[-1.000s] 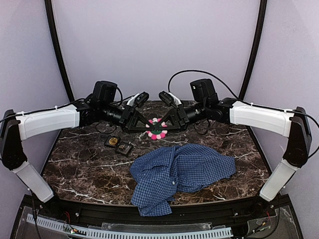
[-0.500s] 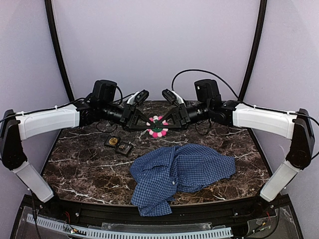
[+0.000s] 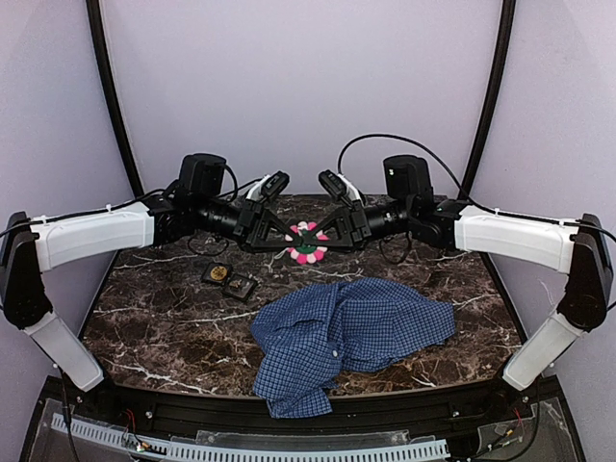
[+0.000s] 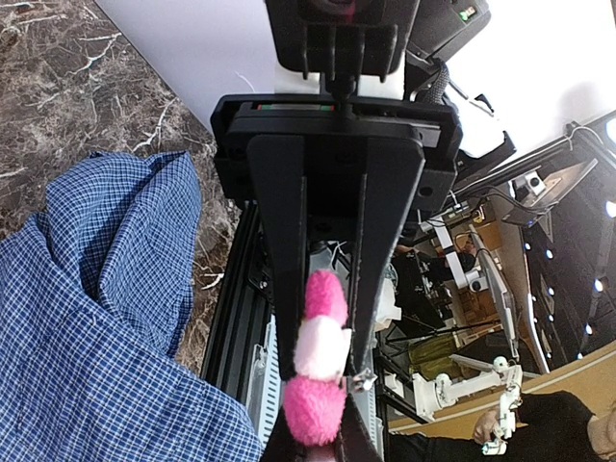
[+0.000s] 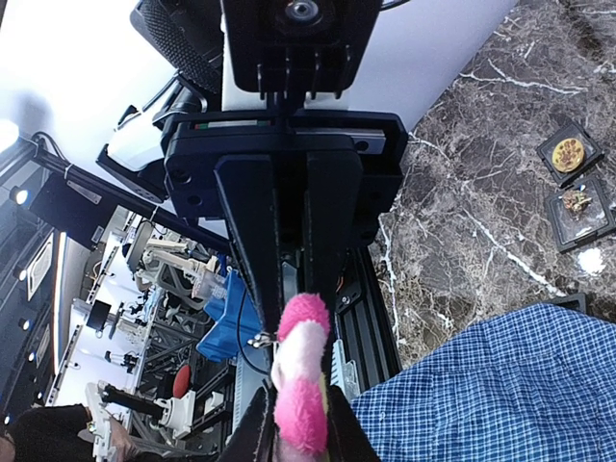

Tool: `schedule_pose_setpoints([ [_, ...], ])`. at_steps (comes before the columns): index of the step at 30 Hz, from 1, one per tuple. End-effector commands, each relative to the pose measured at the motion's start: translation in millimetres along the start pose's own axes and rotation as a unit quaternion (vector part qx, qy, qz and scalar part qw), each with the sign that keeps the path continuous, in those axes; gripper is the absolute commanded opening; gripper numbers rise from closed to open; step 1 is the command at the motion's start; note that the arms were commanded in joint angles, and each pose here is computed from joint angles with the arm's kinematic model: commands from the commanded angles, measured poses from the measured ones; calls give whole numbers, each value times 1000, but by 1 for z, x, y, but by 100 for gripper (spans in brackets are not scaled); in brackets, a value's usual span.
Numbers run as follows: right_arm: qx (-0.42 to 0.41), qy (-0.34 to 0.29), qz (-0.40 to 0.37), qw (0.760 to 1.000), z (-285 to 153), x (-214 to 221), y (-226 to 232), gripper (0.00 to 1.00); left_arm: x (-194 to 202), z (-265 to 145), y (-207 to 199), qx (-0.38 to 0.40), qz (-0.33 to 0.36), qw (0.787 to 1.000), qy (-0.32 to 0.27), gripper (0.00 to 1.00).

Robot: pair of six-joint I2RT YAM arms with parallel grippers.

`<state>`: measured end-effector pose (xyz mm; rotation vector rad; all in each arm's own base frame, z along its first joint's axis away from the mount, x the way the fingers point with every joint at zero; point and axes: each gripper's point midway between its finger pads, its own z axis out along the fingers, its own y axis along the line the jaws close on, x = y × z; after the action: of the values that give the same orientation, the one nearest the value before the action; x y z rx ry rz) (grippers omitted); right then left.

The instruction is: Remove the brooch from the garment

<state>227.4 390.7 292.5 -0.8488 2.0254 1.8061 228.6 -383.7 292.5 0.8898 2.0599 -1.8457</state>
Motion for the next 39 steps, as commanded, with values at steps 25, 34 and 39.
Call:
schedule_pose_setpoints([
  [25, 47, -80, -51, 994, -28, -29, 7, 55, 12, -3, 27, -45, -38, 998, -7, 1],
  [34, 151, -139, -31, 978, -57, -43, -28, 67, 15, -49, 51, -119, -53, 989, -64, 1],
  [39, 217, -132, -24, 967, -64, -38, -52, 67, 55, -96, 113, -285, -100, 952, -41, 1],
])
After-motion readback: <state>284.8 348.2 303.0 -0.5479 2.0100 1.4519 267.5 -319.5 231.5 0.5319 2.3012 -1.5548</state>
